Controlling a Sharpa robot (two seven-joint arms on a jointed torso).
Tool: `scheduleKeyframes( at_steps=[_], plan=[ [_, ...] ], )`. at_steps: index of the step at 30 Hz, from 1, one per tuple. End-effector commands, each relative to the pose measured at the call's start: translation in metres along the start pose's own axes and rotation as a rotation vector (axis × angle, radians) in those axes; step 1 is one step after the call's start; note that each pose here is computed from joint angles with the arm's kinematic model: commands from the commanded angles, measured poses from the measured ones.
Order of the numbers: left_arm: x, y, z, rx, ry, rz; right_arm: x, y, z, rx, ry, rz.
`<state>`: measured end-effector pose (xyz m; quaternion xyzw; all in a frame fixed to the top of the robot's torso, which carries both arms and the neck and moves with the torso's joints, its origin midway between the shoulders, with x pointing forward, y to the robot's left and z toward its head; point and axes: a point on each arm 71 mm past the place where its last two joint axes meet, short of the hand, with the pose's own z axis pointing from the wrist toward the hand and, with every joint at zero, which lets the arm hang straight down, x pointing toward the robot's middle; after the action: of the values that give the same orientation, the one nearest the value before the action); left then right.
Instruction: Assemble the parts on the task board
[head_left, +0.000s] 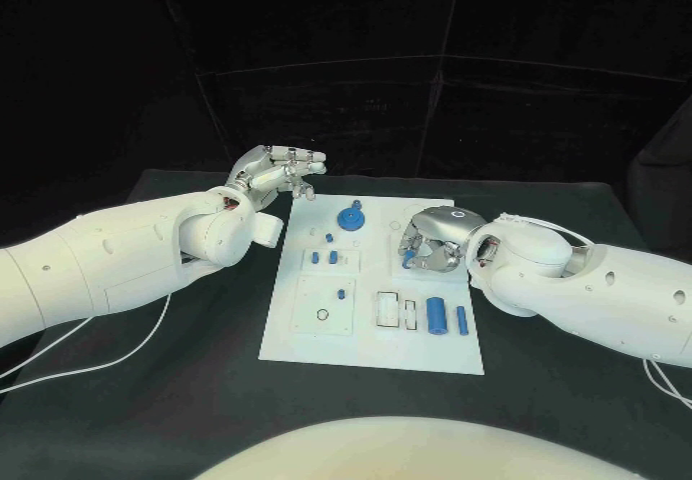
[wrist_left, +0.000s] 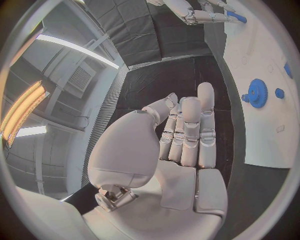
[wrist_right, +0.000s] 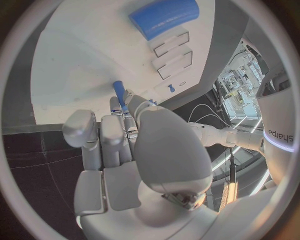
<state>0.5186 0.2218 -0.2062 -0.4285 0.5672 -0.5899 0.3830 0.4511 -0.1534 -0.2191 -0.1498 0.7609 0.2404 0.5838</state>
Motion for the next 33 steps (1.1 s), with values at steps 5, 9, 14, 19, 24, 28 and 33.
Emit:
scheduleKeyframes(
  at_steps=[5,9,14,19,24,28,33],
  plan=[
    [-0.0005,-0.0013,0.0001,0.004,0.005,-0.005,-0.013,0.009,-0.014,-0.05,-0.116,0.058],
    [-0.0011,-0.0013,0.0002,0.004,0.004,-0.005,-0.016,0.019,-0.021,-0.099,-0.128,0.096],
    [-0.0007,-0.0012,0.0005,0.004,0.004,-0.005,-0.017,0.041,-0.02,-0.176,-0.118,0.138],
    [0.0003,-0.0012,0.0008,0.004,0.006,-0.005,-0.015,0.065,-0.01,-0.238,-0.107,0.148],
    [0.0005,-0.0011,0.0012,0.004,0.006,-0.005,-0.006,0.092,0.002,-0.305,-0.081,0.145],
    [0.0018,-0.0011,0.0017,0.004,0.009,-0.006,0.006,0.107,0.009,-0.332,-0.032,0.124],
    [0.003,-0.0008,0.0023,0.002,0.011,-0.007,0.022,0.121,0.017,-0.352,0.028,0.11]
  ],
)
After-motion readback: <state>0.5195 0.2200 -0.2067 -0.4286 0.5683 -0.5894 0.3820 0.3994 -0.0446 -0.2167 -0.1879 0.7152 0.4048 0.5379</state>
